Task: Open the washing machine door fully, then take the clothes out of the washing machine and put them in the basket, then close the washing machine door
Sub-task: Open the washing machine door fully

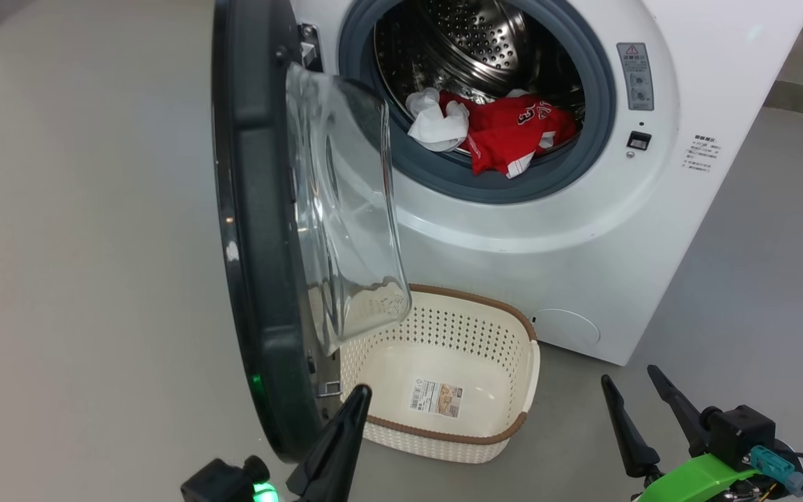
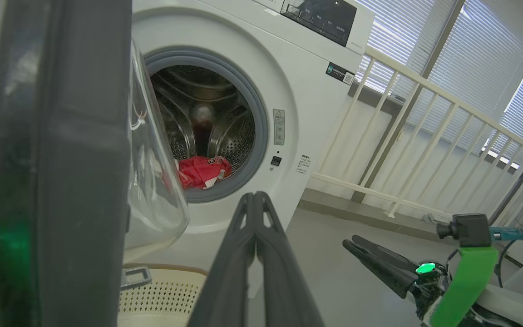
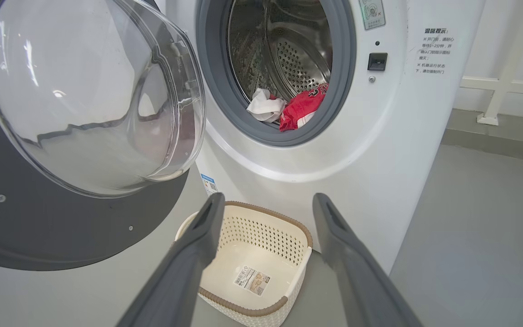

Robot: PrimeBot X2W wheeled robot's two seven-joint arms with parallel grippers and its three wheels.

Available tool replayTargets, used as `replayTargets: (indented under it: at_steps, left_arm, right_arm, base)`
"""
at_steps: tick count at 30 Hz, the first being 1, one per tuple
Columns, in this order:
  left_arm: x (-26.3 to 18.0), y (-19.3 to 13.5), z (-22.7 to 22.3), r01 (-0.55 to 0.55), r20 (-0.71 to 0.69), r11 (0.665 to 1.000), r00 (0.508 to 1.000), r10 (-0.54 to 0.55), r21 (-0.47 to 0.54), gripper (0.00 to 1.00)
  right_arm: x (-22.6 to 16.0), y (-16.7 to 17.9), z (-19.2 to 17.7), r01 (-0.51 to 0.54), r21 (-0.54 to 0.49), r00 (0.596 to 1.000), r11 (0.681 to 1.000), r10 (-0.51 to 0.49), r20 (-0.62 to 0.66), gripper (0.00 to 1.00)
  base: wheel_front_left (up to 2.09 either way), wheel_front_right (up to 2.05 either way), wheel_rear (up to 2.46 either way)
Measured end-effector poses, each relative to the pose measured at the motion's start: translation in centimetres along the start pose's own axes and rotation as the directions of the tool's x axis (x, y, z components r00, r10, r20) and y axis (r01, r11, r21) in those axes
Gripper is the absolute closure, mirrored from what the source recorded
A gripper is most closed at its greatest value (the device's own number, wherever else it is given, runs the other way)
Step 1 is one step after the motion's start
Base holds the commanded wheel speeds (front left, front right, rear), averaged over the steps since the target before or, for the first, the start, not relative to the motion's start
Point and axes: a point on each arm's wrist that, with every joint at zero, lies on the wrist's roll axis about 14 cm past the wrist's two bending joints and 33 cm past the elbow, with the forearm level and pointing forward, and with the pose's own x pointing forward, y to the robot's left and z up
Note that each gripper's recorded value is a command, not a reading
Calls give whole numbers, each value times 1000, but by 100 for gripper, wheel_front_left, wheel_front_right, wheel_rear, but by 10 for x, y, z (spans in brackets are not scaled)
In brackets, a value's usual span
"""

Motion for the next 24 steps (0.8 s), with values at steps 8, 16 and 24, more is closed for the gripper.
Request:
replayTargets:
  at_steps: [8, 16, 24]
  left_arm:
    - [-9, 35, -34, -109, -107, 994, 989, 107, -11, 100]
    - [-1, 57, -40, -163, -123, 987, 979, 159, -16, 100]
    - [-2, 68, -42, -194, -130, 981, 973, 192, -5, 100]
  right_arm:
    - [-1, -2, -5, 2, 5, 1000, 1000, -2, -13, 0]
    - [-1, -6, -8, 12, 11, 1000, 1000, -12, -17, 0]
    - [-1, -9, -4, 24, 12, 1000, 1000, -24, -5, 0]
  base:
    - [0, 0, 0]
    - [0, 0, 0]
    - [0, 0, 0]
